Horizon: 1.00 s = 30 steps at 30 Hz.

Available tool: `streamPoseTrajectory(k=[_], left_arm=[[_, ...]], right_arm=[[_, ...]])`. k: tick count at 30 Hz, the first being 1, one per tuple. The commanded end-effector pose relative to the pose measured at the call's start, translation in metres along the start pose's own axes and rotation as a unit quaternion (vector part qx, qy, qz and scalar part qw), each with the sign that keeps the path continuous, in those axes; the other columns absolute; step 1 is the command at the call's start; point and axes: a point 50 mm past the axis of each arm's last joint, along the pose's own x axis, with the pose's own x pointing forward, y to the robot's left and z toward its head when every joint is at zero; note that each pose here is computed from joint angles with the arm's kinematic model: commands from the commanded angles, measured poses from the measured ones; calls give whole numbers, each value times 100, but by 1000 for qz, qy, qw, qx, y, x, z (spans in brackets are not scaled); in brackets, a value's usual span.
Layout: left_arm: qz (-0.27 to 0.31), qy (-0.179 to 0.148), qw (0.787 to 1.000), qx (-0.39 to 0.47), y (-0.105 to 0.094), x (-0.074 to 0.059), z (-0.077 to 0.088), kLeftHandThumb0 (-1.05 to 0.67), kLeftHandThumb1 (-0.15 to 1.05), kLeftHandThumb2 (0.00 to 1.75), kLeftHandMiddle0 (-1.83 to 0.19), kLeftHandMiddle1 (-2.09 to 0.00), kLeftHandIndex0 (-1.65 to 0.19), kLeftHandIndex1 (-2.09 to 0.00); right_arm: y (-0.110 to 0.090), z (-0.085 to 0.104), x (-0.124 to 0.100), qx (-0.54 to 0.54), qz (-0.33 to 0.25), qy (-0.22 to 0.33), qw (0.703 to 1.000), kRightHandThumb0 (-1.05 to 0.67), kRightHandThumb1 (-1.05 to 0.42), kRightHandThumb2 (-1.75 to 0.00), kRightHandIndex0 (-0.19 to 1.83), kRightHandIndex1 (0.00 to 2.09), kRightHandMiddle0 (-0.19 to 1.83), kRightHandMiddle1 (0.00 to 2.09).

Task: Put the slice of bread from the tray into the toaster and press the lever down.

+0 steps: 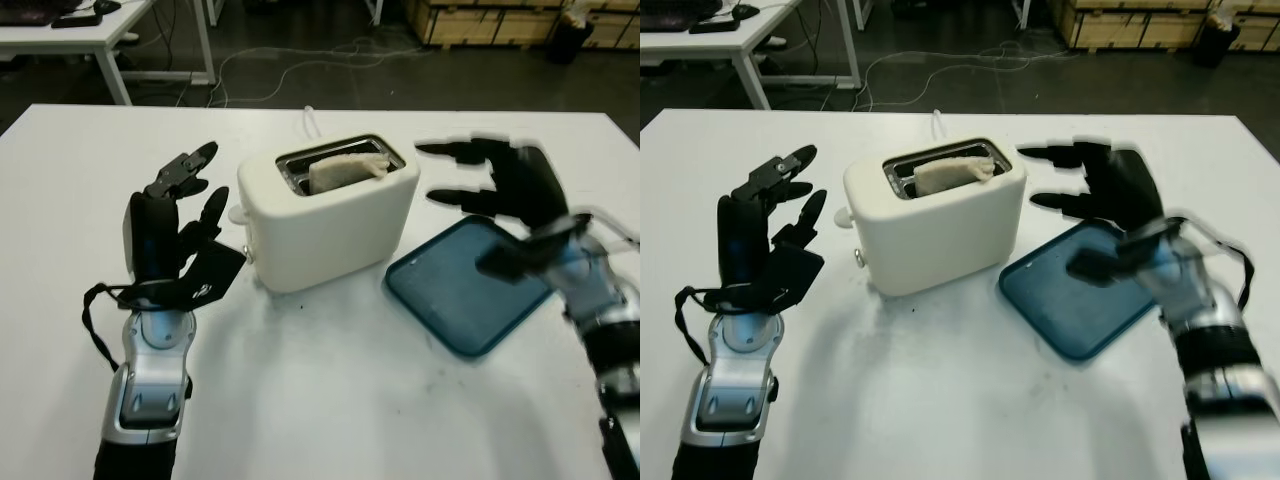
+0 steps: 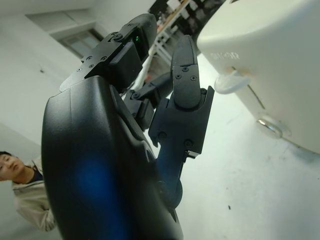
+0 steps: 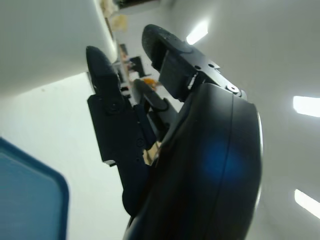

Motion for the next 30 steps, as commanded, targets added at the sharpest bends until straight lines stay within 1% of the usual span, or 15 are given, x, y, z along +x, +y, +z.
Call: streamPoseTrajectory(k=[1, 5, 8, 10, 12, 13, 15, 16, 19, 20, 24, 27, 30], left_arm=[[-8, -8, 1000, 10, 1, 1, 2, -27, 92, 27, -56, -74, -74, -2], [-14, -16, 999, 35, 9, 3, 3, -29, 92, 24, -56, -73, -75, -2], [-17, -34, 998, 56, 17, 5, 5, -24, 92, 17, -59, -71, -78, -3], [-24, -54, 995, 78, 24, 7, 5, -19, 90, 8, -64, -70, -82, -5], [-34, -71, 993, 90, 30, 8, 5, -15, 86, 4, -68, -71, -86, -7], [-39, -81, 991, 96, 34, 10, 5, -10, 82, 2, -71, -71, -89, -8], [-56, -106, 986, 112, 42, 13, 5, -3, 76, 1, -77, -73, -94, -10], [-66, -118, 983, 121, 46, 14, 6, 4, 73, 1, -82, -75, -98, -12], [-89, -143, 976, 140, 57, 18, 8, 16, 70, 0, -92, -76, -108, -16], [-97, -150, 973, 145, 59, 20, 9, 17, 70, 0, -95, -74, -111, -16], [-133, -181, 956, 188, 64, 26, 12, 10, 66, 0, -102, -69, -119, -16], [-160, -213, 937, 226, 64, 30, 14, 5, 59, 0, -110, -63, -124, -14], [-178, -239, 922, 246, 63, 34, 16, 1, 55, 0, -117, -58, -129, -12]], right_arm=[[0, 5, -12, 15, -37, -7, 999, -22, -86, 0, 83, 6, 84, 2], [5, 5, -30, 86, -72, 33, 993, -17, -86, 0, 86, 6, 86, 2], [5, 6, -39, 108, -97, 47, 988, -13, -86, 0, 94, 8, 89, 3], [4, 7, -45, 110, -110, 60, 986, -15, -88, -1, 96, 8, 89, 2], [3, 7, -48, 110, -119, 72, 984, -16, -88, -1, 96, 6, 89, 2], [3, 7, -49, 110, -122, 75, 984, -17, -89, -1, 97, 6, 90, 2], [2, 7, -49, 110, -124, 82, 983, -17, -89, -1, 98, 5, 90, 2], [1, 7, -48, 109, -126, 84, 983, -18, -89, 0, 98, 5, 91, 2], [-1, 7, -47, 106, -129, 79, 983, -18, -89, 0, 99, 4, 91, 2], [-2, 7, -46, 107, -131, 78, 982, -18, -89, 0, 99, 4, 91, 2], [-4, 6, -44, 103, -139, 79, 982, -19, -87, 0, 99, 2, 93, 2], [-4, 6, -43, 100, -139, 79, 982, -20, -87, 0, 99, 2, 94, 2], [-3, 6, -41, 99, -139, 80, 982, -20, -86, 0, 99, 1, 95, 1]])
